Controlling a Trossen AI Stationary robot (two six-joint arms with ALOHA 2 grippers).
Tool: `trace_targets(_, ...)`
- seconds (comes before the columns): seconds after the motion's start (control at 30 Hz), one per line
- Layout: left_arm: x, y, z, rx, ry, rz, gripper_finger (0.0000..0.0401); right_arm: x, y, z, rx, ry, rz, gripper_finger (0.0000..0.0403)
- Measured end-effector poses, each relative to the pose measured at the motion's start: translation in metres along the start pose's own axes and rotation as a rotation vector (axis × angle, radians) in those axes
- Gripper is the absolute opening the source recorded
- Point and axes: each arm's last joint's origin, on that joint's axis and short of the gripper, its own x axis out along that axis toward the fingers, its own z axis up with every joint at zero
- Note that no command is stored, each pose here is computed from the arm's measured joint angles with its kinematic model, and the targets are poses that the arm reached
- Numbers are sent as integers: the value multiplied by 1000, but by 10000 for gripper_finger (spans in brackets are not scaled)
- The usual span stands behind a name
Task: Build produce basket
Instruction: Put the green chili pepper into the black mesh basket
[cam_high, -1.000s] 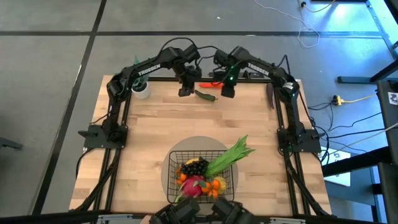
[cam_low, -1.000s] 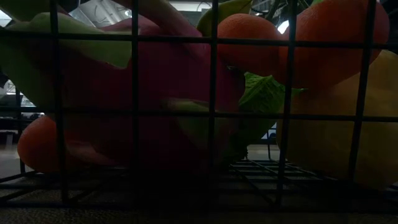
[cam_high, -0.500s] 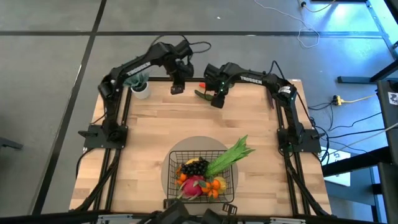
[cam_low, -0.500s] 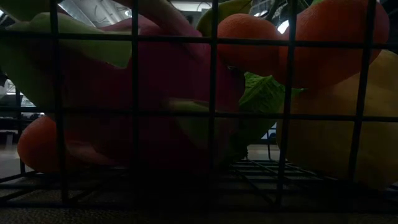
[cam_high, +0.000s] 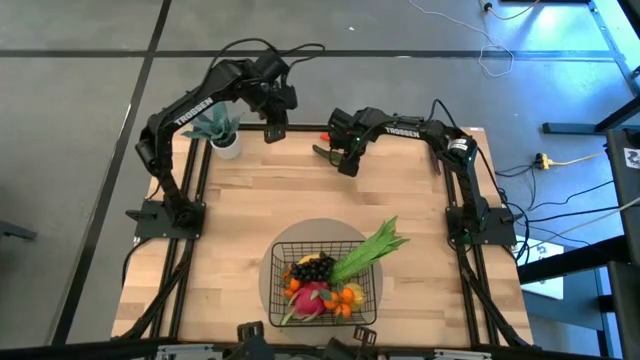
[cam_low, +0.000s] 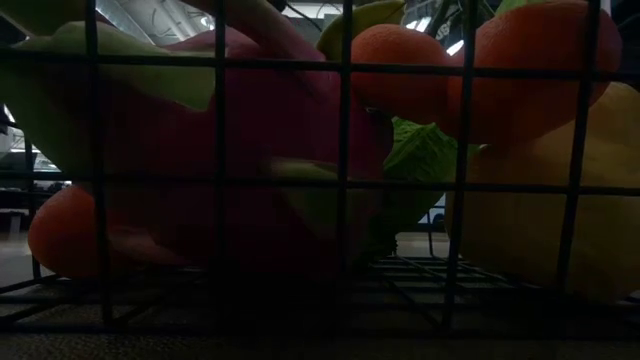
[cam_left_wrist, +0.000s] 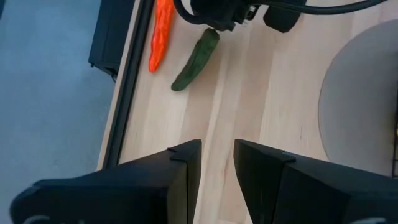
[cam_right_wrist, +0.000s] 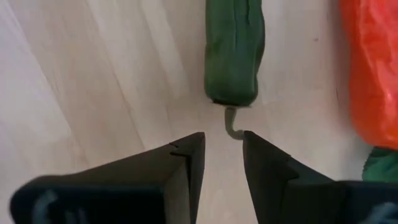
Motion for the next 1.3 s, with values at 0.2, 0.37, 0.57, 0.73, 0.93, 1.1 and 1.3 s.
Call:
trace_targets(0.2,0,0,0,-24,0,0,84,0,3,4,-60,-31,-7,98)
trace_targets(0.37,0,-1,0,-24,0,-1,84,0,3,4,-84,-35,-9,98)
trace_targets(0.57,0,-1,0,-28,0,-1,84,13,3,4,-83,0,-2,98)
trace_targets(0.73,0,-1,0,-47,0,-1,84,24,4,3,-117,33,8,98)
trace_targets(0.93,0,-1,0,-47,0,-1,84,24,4,7,-128,-7,-2,98)
trace_targets(1.1,0,-1,0,-47,0,-1,84,24,4,8,-128,-16,-4,96)
trace_targets(1.3,0,-1,0,-47,1,-1,84,24,3,8,-128,-19,-4,28)
